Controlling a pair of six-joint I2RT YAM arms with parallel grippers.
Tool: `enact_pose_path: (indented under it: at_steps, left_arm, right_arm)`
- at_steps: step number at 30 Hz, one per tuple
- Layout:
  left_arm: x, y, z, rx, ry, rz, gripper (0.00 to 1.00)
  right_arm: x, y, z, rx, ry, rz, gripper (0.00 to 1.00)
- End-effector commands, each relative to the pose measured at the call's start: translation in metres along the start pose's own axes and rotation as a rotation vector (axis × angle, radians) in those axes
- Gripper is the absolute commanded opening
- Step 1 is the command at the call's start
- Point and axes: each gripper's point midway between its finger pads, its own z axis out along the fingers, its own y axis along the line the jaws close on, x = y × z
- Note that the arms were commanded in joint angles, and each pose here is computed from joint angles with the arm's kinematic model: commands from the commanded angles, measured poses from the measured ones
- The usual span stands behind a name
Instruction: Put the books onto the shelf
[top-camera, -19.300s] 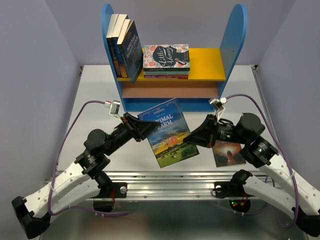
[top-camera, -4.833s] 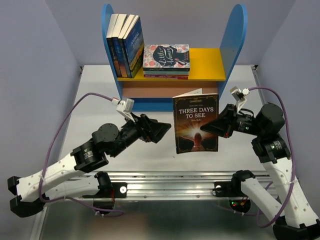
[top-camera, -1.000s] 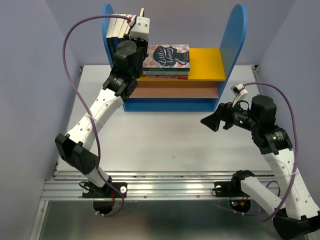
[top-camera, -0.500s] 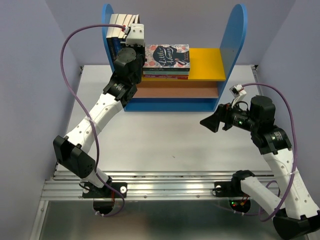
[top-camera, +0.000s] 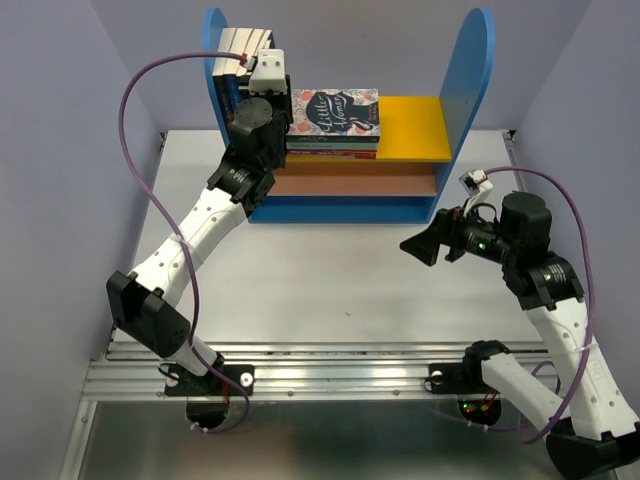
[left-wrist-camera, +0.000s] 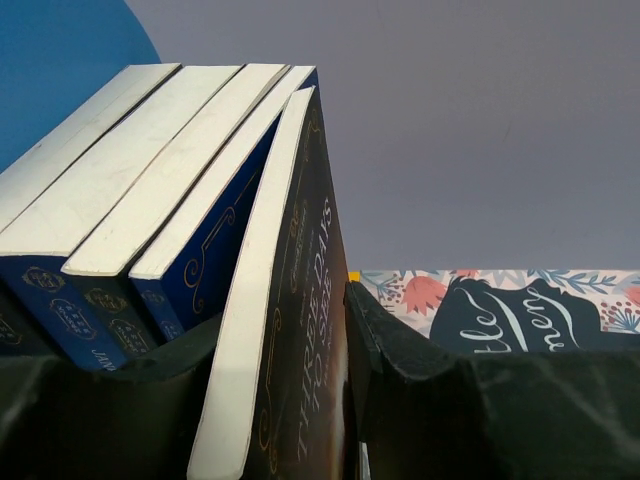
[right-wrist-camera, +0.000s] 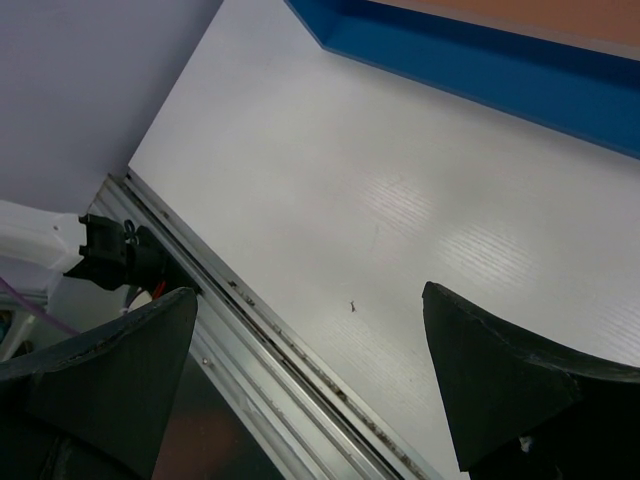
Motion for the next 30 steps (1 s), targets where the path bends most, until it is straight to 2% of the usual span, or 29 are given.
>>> enact_pose_path:
  at_steps: [1,11,12,21,30]
  left_arm:
    - [-0.043,0.017,-0.006,-0.048,-0.106,-0.069,0.47]
    - [-0.068,0.025,-0.019,-0.062,-0.145,-0.104,0.55]
    - [-0.077,0.028,-0.022,-0.072,-0.158,-0.111,0.61]
    - [-0.128,0.045,-0.029,-0.131,-0.25,-0.165,0.62]
    - [-0.115,0.043,-0.019,-0.2,-0.227,-0.151,0.64]
  right_arm:
    - [-0.007,0.008,-0.002,-0.031,-0.039,-0.026,1.0]
    - [-0.003,0.009,-0.001,-0.042,-0.029,-0.014,1.0]
    - [-0.003,0.009,-0.001,-0.046,-0.029,-0.015,1.0]
    - [-0.001,0.009,0.0,-0.052,-0.024,-0.005,1.0]
    - [-0.001,0.009,-0.001,-0.048,-0.027,-0.009,1.0]
